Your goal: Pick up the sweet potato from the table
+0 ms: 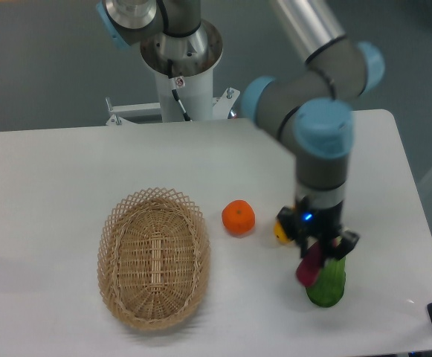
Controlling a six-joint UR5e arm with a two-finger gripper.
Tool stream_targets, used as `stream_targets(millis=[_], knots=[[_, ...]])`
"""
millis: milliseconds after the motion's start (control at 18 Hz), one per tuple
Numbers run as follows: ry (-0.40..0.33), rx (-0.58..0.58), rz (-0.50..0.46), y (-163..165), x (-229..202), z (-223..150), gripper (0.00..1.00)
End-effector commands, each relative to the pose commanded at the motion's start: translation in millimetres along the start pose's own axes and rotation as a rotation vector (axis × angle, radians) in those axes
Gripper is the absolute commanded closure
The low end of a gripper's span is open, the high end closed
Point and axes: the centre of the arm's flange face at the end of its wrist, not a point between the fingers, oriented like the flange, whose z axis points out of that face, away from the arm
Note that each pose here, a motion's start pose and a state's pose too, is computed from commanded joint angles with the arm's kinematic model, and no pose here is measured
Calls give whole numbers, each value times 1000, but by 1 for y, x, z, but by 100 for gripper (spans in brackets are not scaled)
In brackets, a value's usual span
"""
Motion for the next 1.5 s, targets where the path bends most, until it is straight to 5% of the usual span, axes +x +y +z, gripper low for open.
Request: stream_targets(millis=[556, 1500], knots=[[95, -28, 126, 120, -24, -45, 75], [81, -26, 129, 114, -24, -50, 75]])
